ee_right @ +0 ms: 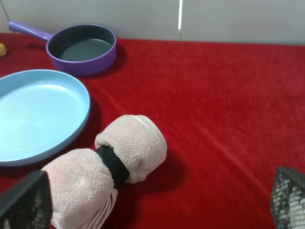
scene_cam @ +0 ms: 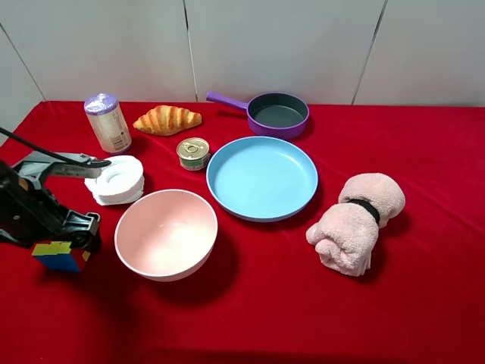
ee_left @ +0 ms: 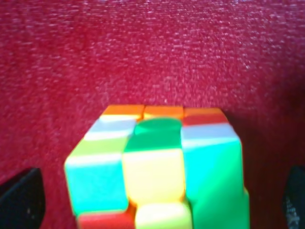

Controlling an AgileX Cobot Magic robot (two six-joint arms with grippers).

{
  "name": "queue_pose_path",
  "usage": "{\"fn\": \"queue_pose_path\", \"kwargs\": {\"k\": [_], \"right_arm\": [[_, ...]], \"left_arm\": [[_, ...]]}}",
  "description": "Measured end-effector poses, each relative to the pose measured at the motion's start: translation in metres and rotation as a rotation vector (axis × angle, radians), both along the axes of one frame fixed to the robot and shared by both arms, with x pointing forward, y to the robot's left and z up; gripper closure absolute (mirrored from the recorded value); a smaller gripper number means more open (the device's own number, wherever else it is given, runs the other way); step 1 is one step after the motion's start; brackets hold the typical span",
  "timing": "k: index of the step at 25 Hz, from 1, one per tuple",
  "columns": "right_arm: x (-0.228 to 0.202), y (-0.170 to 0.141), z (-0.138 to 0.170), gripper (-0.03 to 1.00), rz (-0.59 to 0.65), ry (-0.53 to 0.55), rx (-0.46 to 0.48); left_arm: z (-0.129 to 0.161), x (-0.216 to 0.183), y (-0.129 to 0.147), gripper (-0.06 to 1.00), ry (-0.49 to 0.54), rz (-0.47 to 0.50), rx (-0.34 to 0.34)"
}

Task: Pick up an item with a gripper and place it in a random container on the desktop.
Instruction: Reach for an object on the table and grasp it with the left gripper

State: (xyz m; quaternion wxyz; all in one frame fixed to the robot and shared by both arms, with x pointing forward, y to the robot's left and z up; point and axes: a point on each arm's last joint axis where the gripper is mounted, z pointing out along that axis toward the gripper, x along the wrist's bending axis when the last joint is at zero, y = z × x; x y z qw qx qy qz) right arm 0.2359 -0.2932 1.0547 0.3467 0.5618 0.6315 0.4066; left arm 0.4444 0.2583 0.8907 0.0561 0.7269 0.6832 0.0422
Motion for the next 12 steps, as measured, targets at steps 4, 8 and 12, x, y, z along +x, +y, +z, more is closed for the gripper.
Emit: {"fn": "queue_pose_path", "kwargs": {"k": [4,8,12], "right_arm": [[0.0,0.0,0.0,0.27,0.0,0.0,0.0],[0.0,0.0,0.0,0.27,0.0,0.0,0.0],[0.0,0.0,0.0,0.27,0.0,0.0,0.0]], "left_arm": [[-0.0057,0.0026,-0.0006,-0.04,-0.006,0.0,-0.002],[-0.0071,0.0034,-0.0008,-0.02,-0.009,0.0,-0.002],[-0.0071,0.0033,-0.0007,0.07,-0.008,0.0,-0.002]]}}
